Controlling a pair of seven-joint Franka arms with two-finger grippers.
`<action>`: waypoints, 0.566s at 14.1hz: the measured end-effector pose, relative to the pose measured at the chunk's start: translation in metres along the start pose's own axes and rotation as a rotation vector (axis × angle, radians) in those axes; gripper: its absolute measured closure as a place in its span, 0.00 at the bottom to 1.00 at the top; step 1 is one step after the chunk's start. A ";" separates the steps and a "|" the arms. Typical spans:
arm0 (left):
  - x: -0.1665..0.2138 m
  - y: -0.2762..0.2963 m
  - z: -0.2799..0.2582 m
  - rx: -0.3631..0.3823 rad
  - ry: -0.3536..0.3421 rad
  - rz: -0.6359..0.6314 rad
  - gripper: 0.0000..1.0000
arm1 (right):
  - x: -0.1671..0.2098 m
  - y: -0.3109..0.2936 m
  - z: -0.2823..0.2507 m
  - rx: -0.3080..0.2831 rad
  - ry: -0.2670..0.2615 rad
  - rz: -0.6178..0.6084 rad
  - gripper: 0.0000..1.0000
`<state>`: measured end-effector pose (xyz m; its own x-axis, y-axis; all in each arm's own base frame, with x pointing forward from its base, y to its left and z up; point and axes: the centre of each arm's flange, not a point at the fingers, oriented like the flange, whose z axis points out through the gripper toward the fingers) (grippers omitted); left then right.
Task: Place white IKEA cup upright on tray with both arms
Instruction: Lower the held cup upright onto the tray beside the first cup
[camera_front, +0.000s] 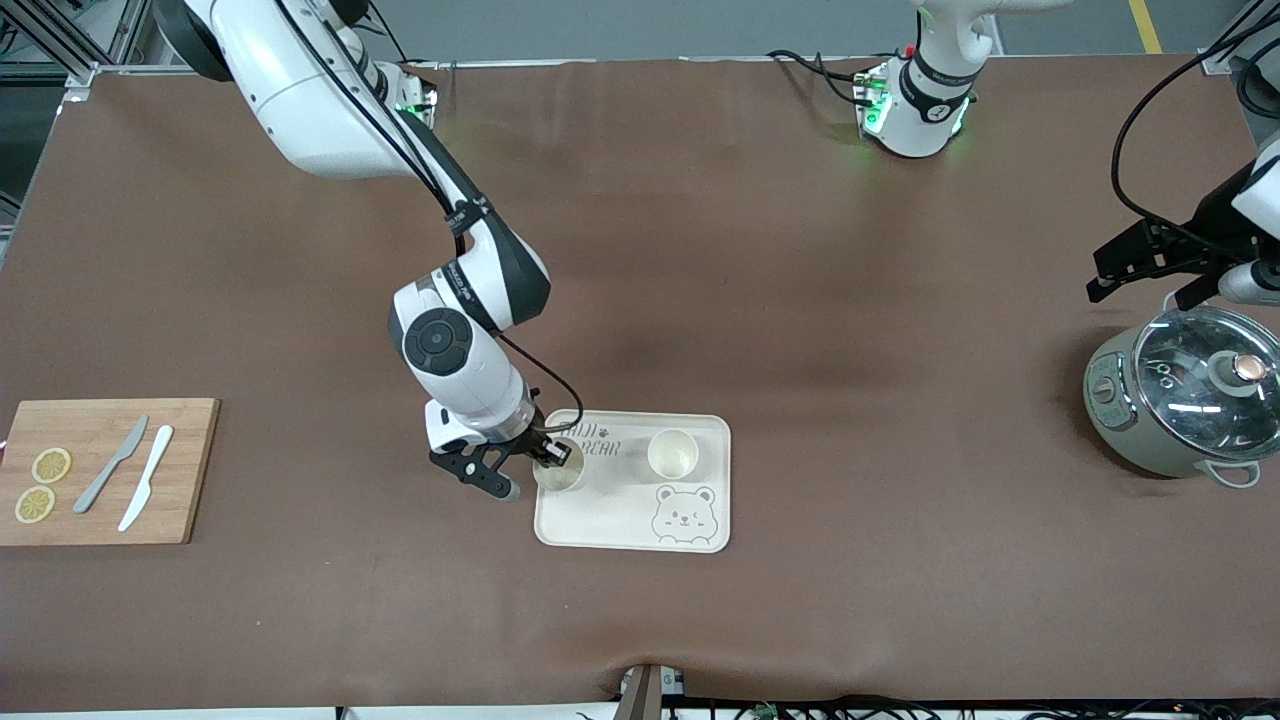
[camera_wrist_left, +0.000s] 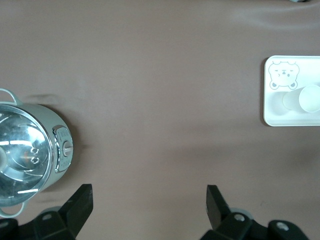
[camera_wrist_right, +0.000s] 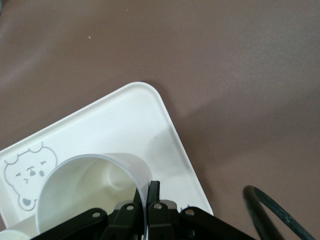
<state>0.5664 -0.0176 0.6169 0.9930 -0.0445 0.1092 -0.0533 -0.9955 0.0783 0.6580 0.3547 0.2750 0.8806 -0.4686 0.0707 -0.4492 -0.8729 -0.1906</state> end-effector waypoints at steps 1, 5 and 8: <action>0.000 -0.001 0.001 0.000 -0.006 -0.005 0.00 | 0.000 0.002 0.007 -0.003 0.001 -0.001 0.96; 0.001 -0.005 0.010 0.058 -0.037 0.008 0.00 | -0.003 0.005 0.027 -0.032 0.022 -0.005 0.96; 0.000 0.000 0.015 0.117 -0.061 0.052 0.00 | -0.010 0.001 0.035 -0.027 0.031 -0.007 0.96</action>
<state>0.5680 -0.0189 0.6024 0.9939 -0.0982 0.0494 -0.0962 -0.9945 -0.0422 0.6540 0.3629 0.2400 0.8787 -0.4663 0.1027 -0.4474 -0.8792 -0.1636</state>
